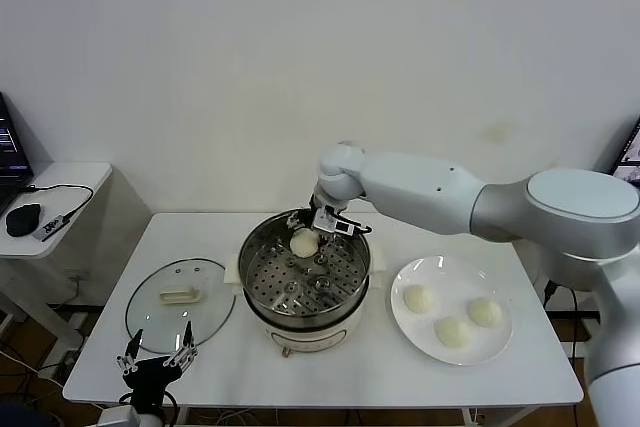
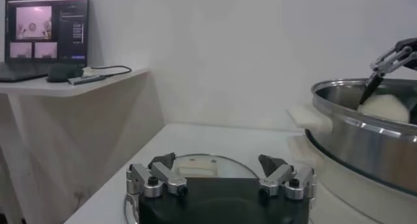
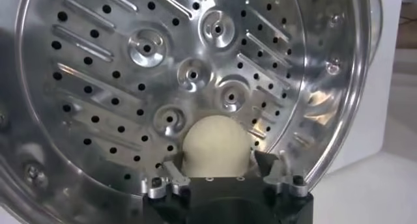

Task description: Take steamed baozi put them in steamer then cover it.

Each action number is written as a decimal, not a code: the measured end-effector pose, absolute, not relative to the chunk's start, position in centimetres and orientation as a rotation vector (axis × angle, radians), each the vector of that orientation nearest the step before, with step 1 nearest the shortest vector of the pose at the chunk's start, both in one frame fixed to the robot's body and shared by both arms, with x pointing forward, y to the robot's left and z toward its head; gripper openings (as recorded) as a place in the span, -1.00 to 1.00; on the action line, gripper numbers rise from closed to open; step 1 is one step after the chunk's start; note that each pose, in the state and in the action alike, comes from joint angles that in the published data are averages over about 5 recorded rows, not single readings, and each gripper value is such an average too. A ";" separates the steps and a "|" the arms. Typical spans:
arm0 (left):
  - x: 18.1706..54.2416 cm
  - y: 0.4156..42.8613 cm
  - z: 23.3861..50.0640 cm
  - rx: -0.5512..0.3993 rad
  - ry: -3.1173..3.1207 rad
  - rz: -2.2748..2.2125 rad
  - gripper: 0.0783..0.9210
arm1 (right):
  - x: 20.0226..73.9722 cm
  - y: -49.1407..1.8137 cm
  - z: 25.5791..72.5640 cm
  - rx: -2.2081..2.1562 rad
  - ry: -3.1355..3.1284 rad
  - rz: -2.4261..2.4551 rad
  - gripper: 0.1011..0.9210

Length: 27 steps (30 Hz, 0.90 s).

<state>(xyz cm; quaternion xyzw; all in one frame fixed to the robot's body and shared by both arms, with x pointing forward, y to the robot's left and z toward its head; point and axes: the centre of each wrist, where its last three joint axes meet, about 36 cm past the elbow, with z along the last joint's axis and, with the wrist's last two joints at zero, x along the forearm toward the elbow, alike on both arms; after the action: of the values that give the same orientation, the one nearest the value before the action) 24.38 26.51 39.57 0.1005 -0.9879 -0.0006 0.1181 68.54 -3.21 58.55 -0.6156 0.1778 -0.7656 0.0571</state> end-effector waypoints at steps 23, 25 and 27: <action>23.9 26.6 40.5 0.229 -2.904 -0.025 0.77 | 65.1 -16.6 69.1 -1.963 1.299 -2.391 0.76; 23.8 26.5 40.5 0.217 -2.906 -0.025 0.77 | 64.6 -19.3 69.1 -1.960 1.408 -2.397 0.76; 23.7 26.4 40.6 0.206 -2.907 -0.028 0.77 | 64.1 -22.1 68.8 -1.953 1.523 -2.401 0.76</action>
<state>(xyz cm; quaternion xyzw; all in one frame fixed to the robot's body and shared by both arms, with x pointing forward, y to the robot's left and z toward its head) 23.68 26.41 40.63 0.0703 -0.9910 -0.0096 0.1133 64.05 -22.06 68.80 -0.5595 0.4364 -0.6878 -0.1531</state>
